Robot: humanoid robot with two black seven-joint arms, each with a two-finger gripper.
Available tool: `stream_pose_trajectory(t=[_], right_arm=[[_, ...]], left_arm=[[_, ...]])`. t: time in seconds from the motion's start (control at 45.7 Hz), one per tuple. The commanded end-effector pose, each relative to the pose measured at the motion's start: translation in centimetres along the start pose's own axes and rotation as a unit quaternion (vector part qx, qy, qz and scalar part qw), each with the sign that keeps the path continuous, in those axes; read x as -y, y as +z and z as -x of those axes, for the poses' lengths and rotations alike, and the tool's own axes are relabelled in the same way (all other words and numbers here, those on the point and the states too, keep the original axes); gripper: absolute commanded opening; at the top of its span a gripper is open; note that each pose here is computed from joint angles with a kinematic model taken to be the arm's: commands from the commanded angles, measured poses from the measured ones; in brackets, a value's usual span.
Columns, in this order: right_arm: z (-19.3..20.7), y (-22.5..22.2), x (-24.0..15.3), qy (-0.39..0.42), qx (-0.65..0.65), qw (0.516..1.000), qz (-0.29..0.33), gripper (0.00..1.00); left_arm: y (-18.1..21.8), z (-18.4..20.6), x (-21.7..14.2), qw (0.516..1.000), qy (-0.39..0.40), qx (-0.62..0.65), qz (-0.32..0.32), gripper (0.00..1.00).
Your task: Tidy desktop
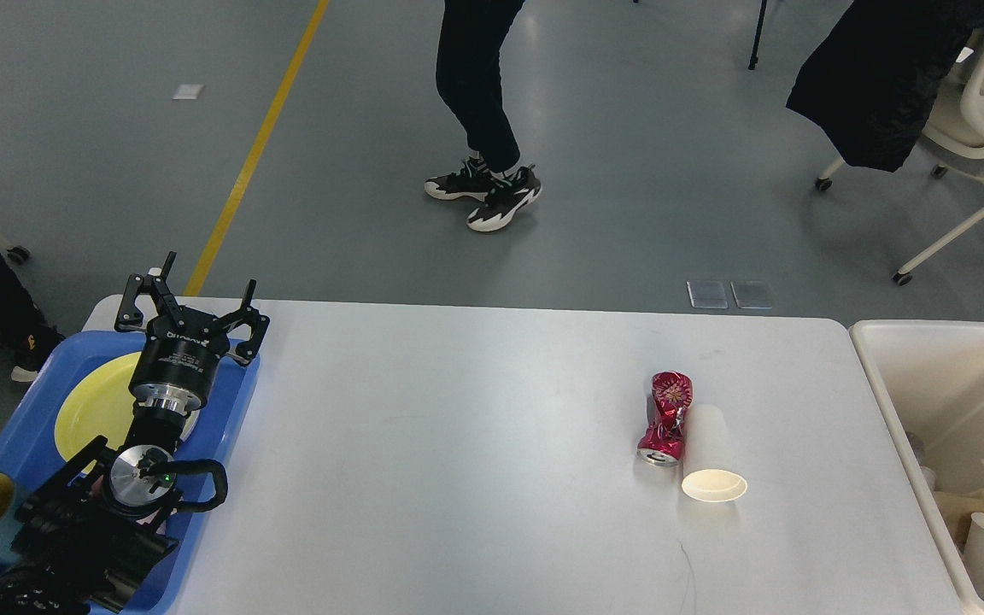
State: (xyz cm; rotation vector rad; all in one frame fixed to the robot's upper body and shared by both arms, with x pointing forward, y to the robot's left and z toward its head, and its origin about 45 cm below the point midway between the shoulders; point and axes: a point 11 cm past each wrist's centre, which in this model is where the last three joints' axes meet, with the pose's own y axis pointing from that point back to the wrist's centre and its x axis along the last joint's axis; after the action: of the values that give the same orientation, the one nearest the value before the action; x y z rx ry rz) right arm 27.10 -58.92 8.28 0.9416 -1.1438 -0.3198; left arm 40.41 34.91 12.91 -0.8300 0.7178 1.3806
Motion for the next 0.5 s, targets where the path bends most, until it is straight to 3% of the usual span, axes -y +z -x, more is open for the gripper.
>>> stream_pose_trajectory(t=[0.0, 0.35, 0.438, 0.46, 0.482], right_arm=[[3.2, -0.1, 1.1, 0.020, -0.023, 1.000, -0.003, 0.00], [5.9, 0.8, 1.7, 0.025, -0.023, 0.999, 0.006, 0.00], [5.2, 0.7, 1.6, 0.053, -0.015, 0.998, 0.003, 0.89], [5.1, 0.7, 1.6, 0.060, -0.013, 0.998, 0.003, 1.00], [5.1, 0.7, 1.6, 0.061, -0.012, 0.998, 0.003, 1.00]], left_arm=[[0.0, 0.0, 0.0, 1.000, 0.000, 0.000, 0.000, 0.96], [0.0, 0.0, 0.0, 1.000, 0.000, 0.000, 0.000, 0.96], [0.0, 0.0, 0.0, 1.000, 0.000, 0.000, 0.000, 0.96], [0.0, 0.0, 0.0, 1.000, 0.000, 0.000, 0.000, 0.96], [0.0, 0.0, 0.0, 1.000, 0.000, 0.000, 0.000, 0.96]])
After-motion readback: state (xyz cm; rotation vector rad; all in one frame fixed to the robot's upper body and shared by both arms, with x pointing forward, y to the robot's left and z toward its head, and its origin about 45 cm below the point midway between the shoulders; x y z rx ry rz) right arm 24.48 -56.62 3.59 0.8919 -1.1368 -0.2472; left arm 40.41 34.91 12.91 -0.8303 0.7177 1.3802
